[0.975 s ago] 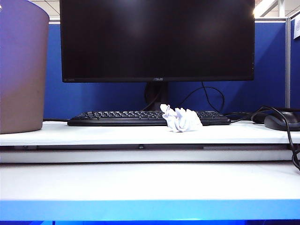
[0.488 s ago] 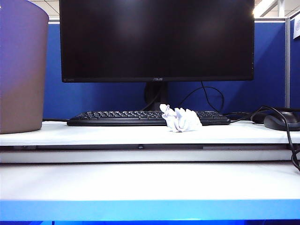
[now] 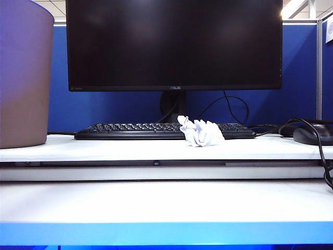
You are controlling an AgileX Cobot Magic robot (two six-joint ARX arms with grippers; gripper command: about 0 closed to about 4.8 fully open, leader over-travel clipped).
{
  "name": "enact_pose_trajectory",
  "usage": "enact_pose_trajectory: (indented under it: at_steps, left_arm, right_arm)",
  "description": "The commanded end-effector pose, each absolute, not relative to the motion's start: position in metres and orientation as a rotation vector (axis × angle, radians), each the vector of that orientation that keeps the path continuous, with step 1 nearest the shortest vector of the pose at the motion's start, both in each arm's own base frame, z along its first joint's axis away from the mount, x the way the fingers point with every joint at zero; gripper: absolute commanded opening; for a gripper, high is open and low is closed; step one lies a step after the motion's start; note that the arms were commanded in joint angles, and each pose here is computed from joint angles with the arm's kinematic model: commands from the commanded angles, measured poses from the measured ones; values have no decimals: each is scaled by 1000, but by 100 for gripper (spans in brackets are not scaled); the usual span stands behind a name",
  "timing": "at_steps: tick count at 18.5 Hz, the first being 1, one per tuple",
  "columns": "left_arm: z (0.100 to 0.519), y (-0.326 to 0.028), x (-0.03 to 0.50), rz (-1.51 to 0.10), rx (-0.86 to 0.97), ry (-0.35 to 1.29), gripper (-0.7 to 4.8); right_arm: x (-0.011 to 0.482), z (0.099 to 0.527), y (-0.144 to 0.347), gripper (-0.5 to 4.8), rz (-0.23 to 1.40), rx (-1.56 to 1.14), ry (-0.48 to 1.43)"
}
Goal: Pick up all paper balls from the table and place them in the pink trash can.
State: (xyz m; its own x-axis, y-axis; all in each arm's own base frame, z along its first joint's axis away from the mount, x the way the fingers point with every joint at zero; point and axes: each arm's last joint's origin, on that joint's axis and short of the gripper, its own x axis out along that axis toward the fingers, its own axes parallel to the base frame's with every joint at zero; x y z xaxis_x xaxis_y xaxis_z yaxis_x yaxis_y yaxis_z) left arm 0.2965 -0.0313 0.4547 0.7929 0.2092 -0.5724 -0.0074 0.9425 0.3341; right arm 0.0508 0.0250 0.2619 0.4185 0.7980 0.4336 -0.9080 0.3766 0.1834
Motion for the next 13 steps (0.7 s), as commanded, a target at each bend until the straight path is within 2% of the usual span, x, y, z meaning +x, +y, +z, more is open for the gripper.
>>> enact_pose_trajectory:
  at_steps: [1,2,3,4,6,7,13]
  left_arm:
    - [457,-29,294,163,335,648,239]
    - [457,-29,294,163,335,648,285]
    - [457,-29,294,163,335,648,362]
    - [457,-29,294,163,335,648,381]
    - [459,-29,292,147,314,635,381]
    - [462,-31,290,69,272,610,381]
    - [490,-59,273,-541,12,460,371]
  right_arm:
    - [50,264,24,-5,1088,410,-334]
    - [50,264,24,-5,1087,406,-334]
    - [50,264,24,-5,1087,406,-334]
    - [50,264,24,-5,1087,406,-334]
    - [50,264,24,-5,1087,406,-333]
    - [50,264,24,-5,1087,406,-333]
    - [57,256,25,-5,1044,401,-258]
